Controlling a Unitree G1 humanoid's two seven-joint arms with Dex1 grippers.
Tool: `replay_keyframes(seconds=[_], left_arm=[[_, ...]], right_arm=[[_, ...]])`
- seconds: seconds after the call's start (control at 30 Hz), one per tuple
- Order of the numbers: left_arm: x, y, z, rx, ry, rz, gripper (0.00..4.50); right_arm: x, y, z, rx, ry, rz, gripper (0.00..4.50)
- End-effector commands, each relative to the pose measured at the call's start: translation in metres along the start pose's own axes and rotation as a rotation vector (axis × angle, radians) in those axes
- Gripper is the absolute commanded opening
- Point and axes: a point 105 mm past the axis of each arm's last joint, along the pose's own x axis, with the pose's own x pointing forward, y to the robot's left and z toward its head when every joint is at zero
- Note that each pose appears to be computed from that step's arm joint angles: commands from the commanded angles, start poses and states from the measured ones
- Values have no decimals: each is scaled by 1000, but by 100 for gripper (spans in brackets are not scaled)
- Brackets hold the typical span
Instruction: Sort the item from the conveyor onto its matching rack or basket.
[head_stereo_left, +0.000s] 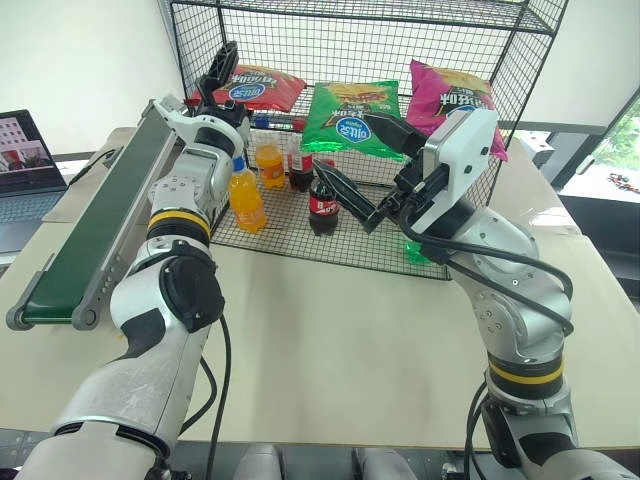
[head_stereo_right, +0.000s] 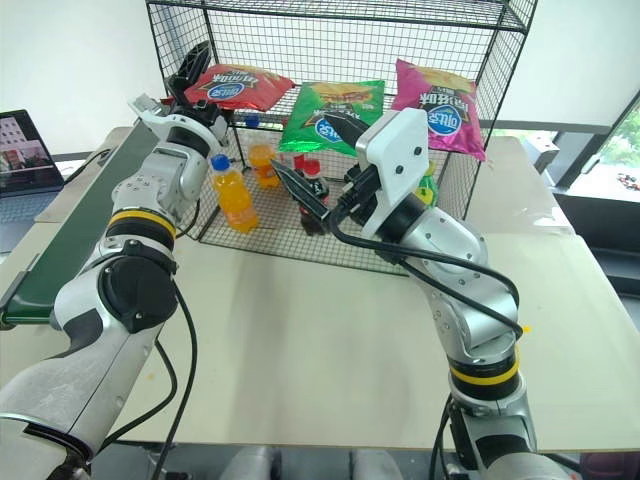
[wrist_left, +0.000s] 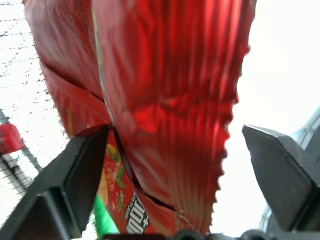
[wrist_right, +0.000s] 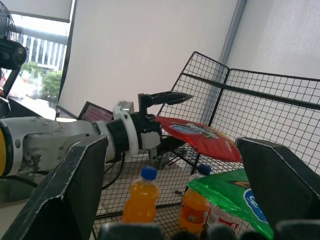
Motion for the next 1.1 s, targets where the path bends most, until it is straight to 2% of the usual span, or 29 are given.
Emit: replay_keyframes(seconds=[0.03,0.13,0.23,0.5,0.57,0.73,0.83,0.93,1.1], left_arm=[[-16,-7,11,113,37,4,444],[-34,-7,9,167,66,21,444],[-66,-16,5,299,137,32,444],[-129,-19,-17,856,406,147,444],[-146,-10,-24,971,473,184,444],[-181,44,-30,1296,547,362,444],[-189,69,-24,1452,454,418,444],[-194,84,-34,1526,449,405,444],[-202,103,-45,1472,489,376,444]], right_arm=[[-2,2,8,17,-43,4,450],[-3,2,7,25,-41,6,450],[-8,5,-1,47,-21,12,450],[-40,8,-42,121,115,-47,450],[-56,3,-59,115,189,-116,450],[-96,-7,-97,112,333,-307,450],[-121,-13,-122,116,420,-443,450],[-140,-17,-131,98,460,-526,450],[-160,-15,-143,86,508,-593,450]])
